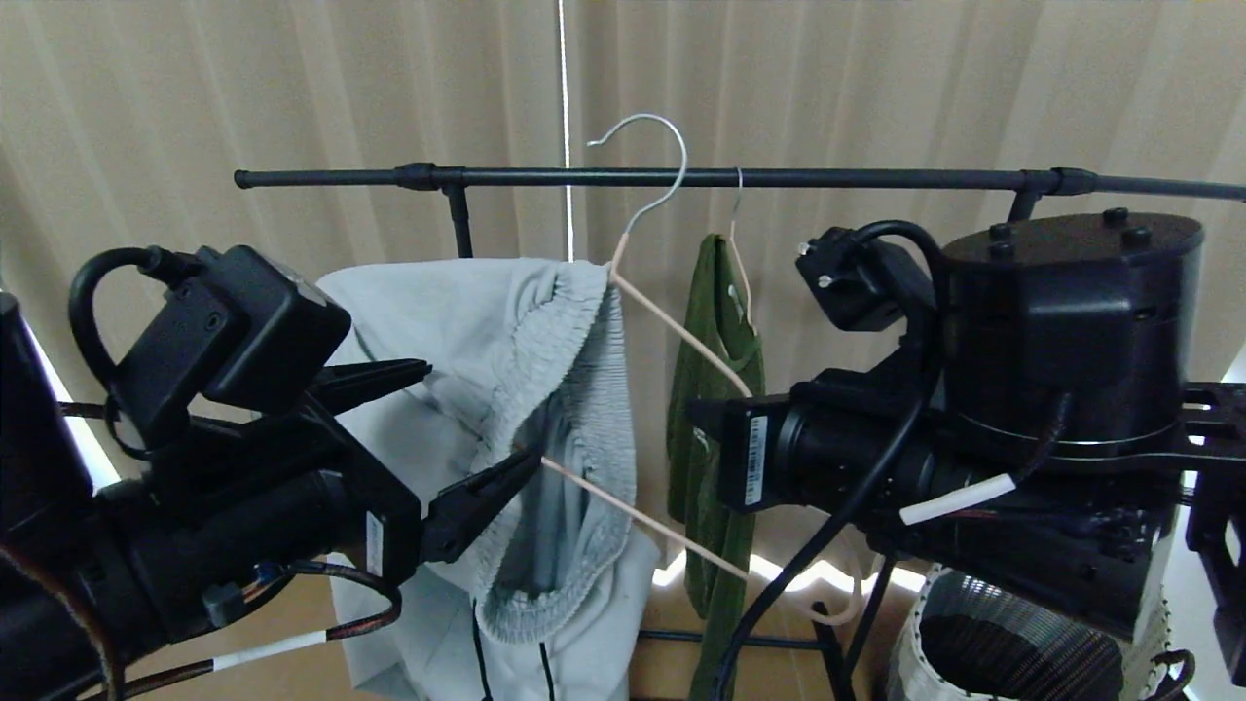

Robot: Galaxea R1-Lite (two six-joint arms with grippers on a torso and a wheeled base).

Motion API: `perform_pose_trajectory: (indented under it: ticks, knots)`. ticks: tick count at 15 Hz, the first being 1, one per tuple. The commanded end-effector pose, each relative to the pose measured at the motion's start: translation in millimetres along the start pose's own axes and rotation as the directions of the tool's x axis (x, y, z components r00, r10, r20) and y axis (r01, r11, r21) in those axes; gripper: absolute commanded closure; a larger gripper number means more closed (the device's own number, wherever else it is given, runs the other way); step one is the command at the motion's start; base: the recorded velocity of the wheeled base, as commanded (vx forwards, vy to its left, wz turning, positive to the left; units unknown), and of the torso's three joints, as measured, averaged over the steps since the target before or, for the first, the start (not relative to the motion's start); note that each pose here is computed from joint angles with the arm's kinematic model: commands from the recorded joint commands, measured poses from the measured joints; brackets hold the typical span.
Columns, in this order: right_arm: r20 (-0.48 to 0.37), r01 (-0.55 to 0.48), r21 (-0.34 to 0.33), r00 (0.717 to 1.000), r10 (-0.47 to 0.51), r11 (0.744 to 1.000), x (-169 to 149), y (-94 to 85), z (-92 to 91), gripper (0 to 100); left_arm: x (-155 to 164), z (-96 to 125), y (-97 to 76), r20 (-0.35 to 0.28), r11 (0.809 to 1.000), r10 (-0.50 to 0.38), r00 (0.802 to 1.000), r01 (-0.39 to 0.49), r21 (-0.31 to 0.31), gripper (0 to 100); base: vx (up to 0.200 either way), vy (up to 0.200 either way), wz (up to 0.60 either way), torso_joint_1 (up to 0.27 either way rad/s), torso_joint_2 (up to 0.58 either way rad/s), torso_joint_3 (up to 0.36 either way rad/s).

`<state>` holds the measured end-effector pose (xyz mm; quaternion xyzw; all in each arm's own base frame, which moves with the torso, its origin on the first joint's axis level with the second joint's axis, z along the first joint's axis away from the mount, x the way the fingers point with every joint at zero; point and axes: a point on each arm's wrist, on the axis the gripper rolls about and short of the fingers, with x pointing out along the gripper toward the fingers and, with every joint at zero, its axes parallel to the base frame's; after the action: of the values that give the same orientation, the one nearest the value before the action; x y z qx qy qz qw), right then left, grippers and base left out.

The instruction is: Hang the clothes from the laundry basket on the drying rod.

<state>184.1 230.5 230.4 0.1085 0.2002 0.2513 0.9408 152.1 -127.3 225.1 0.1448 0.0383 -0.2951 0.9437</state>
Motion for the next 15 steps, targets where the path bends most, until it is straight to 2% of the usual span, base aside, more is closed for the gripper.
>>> perform_pose_trajectory:
  ticks: [1,3,6,10,12,15]
  knots:
    - [0.039,0.038,0.005,0.999,-0.039,0.999,-12,-17.7,9.8,100,-9,1,2.4,0.019,1.0,0.012,1.0,-0.012,-0.003,0,0.0,0.0,0.0,0.0,0.0,0.0]
    - [0.062,0.11,-0.005,0.992,-0.109,0.994,-20,-41.5,15.3,100,-10,2,3.8,0.027,1.0,0.019,0.999,-0.019,0.0,0,0.0,0.0,0.0,0.0,0.0,0.0]
    - [0.072,0.15,-0.016,0.986,-0.149,0.989,-30,-56.1,14.6,100,-9,1,3.6,0.02,1.0,0.019,1.0,-0.019,0.014,0,0.0,0.0,0.0,0.0,0.0,0.0]
    - [0.064,0.217,-0.072,0.975,-0.213,0.974,-52,-84.6,4.5,100,-8,5,4.6,0.035,0.994,0.021,0.999,-0.025,0.106,0,0.0,0.0,0.0,0.0,0.0,0.0]
    - [0.056,0.213,-0.117,0.977,-0.208,0.97,-58,-90.7,1.8,100,-1,12,7.3,0.043,0.989,0.032,0.999,-0.038,0.146,0,0.0,0.0,0.0,0.0,0.0,0.0]
    - [0.034,0.133,-0.192,0.991,-0.129,0.972,-62,-90.4,0.7,100,15,16,6.4,0.032,0.985,0.014,0.999,-0.019,0.172,0,0.0,0.0,0.0,0.0,0.0,0.0]
